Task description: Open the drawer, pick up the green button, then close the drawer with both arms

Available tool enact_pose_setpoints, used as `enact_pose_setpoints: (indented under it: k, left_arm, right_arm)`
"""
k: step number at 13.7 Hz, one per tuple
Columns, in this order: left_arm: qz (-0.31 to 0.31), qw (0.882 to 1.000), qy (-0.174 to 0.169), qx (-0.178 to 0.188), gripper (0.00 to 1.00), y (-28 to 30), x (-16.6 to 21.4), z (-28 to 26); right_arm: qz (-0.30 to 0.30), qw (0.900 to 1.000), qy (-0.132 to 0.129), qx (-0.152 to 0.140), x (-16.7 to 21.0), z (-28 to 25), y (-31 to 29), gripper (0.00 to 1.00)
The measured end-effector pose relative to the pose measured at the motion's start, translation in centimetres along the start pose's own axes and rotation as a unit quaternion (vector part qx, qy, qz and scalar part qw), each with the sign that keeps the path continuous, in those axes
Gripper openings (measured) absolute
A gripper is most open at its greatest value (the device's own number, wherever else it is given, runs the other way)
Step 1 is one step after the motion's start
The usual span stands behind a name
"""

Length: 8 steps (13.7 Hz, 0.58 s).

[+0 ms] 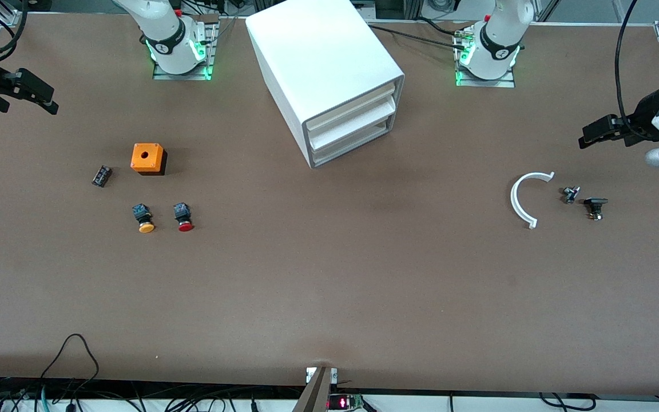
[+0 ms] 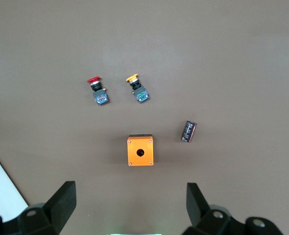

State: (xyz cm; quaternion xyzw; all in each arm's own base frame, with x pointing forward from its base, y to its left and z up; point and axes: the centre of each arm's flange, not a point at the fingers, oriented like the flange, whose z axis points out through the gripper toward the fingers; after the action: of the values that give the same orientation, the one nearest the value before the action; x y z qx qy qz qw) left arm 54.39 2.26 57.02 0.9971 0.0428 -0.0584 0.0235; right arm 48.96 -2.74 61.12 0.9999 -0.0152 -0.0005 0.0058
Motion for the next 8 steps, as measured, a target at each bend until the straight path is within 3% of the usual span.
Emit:
enact_pose_setpoints:
  k: [8]
  left_arm:
    - [0.004,1.000,0.002,0.007,1.00,0.27,-0.05,-0.21]
  right_arm:
    - [-0.001,1.000,0.005,0.001,-0.73,-0.66,-0.03,1.00]
